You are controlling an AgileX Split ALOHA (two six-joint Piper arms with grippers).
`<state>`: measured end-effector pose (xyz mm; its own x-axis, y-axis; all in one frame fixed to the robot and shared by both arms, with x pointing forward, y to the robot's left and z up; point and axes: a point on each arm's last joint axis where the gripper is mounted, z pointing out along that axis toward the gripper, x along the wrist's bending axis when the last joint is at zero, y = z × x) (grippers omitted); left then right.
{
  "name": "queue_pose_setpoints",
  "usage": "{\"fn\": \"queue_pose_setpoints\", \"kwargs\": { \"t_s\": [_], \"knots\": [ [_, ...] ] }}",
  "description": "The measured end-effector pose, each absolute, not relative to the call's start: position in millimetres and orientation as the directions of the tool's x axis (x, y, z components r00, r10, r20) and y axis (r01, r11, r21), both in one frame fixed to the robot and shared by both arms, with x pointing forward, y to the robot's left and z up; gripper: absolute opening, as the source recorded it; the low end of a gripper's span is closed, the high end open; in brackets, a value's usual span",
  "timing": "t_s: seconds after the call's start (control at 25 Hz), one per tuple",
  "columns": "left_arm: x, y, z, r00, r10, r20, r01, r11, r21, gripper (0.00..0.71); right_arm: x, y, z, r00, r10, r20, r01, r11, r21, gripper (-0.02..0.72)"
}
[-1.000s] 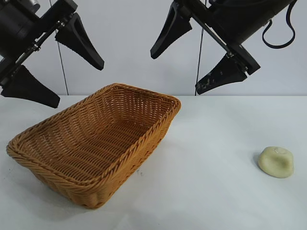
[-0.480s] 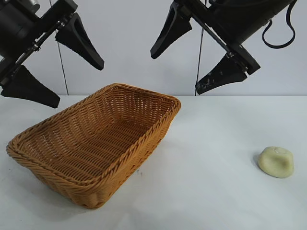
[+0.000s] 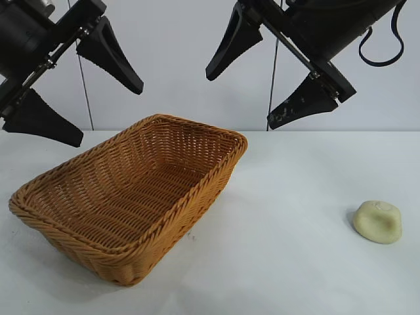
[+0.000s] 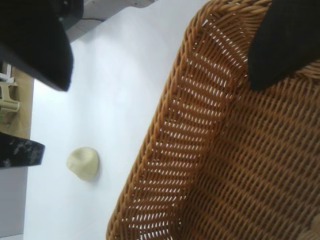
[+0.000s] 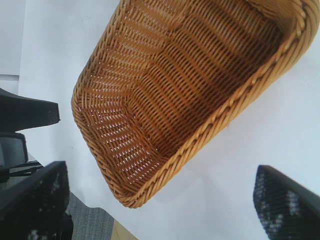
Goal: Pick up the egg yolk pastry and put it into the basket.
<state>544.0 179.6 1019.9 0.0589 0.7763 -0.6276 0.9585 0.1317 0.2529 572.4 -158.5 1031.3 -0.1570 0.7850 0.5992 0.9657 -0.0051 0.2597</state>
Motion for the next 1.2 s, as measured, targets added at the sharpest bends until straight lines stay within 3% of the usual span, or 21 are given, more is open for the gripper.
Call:
{"fn": "queue_pose_setpoints", "kwargs": {
  "t_s": [0.36, 0.6, 0.84, 1.2],
  "knots": [
    [531.8, 186.8, 1038.7, 0.016, 0.798, -0.603, 0.950, 0.176, 0.259, 0.696, 572.4, -158.6, 1031.2, -0.157, 0.786, 0.598, 0.966, -0.005, 0.260, 0.694],
    [499.7, 194.7, 1052.9, -0.137, 0.803, -0.580, 0.932, 0.303, 0.200, 0.696, 572.4, -158.6, 1031.2, -0.158, 0.786, 0.598, 0.966, -0.004, 0.260, 0.694],
    [481.0, 188.9, 1035.8, -0.351, 0.784, -0.512, 0.877, 0.467, 0.113, 0.696, 572.5, -158.7, 1031.1, -0.159, 0.787, 0.596, 0.965, -0.003, 0.261, 0.694],
    [479.1, 198.5, 1011.6, -0.561, 0.684, -0.467, 0.719, 0.682, 0.134, 0.696, 572.5, -158.7, 1031.1, -0.159, 0.787, 0.596, 0.965, -0.003, 0.261, 0.694]
  ]
}}
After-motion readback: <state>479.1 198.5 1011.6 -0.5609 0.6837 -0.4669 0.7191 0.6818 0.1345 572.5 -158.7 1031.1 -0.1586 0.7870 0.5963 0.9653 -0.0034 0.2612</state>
